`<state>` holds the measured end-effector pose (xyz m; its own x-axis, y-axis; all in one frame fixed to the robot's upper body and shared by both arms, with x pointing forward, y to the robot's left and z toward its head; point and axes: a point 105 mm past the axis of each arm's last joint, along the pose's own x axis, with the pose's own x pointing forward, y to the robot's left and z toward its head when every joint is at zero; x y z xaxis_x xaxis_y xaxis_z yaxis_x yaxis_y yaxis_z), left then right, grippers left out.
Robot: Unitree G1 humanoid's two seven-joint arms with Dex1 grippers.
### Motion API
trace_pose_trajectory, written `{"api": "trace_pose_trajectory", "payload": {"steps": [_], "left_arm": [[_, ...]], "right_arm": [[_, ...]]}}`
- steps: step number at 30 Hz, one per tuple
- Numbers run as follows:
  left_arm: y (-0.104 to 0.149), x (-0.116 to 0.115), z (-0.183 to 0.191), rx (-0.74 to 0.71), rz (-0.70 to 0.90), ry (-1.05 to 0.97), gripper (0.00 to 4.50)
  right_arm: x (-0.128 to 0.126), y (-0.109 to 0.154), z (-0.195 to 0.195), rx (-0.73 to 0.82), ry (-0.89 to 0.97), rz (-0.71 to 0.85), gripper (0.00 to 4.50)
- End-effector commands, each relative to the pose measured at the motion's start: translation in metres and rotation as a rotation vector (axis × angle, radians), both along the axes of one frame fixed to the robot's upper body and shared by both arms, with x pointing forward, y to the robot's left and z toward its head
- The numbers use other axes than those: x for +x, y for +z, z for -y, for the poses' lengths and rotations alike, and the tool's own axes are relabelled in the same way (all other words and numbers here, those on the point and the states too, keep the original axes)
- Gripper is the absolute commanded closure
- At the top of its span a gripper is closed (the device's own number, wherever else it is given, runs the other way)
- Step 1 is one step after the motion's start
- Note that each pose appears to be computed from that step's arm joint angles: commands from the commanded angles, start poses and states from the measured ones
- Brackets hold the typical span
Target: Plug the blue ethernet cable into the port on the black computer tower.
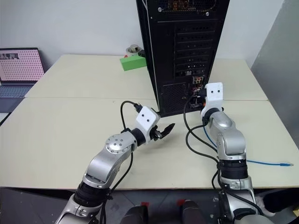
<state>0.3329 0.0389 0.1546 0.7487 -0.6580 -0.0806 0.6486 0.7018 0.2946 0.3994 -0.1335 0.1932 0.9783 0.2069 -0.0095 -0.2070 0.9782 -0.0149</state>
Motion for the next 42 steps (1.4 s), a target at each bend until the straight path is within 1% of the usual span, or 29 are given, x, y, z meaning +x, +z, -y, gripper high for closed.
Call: {"api": "trace_pose_trajectory", "payload": {"steps": [1,11,17,24,42], "left_arm": [[0.014,-0.005,0.004,-0.011,0.061,-0.024,1.03],[0.014,-0.005,0.004,-0.007,0.059,-0.028,1.03],[0.015,-0.005,0.005,-0.015,0.056,-0.027,1.03],[0.015,-0.005,0.005,-0.022,0.053,-0.024,1.03],[0.014,-0.004,0.004,-0.024,0.049,-0.015,1.03]], "right_arm": [[-0.003,0.027,-0.003,0.004,0.016,0.095,4.5],[-0.001,0.022,-0.004,-0.012,0.003,0.084,4.5],[0.002,0.027,-0.017,-0.015,0.02,0.107,4.5],[0.006,0.03,-0.023,-0.013,0.03,0.115,4.5],[0.009,0.025,-0.018,-0.021,0.034,0.106,4.5]]}}
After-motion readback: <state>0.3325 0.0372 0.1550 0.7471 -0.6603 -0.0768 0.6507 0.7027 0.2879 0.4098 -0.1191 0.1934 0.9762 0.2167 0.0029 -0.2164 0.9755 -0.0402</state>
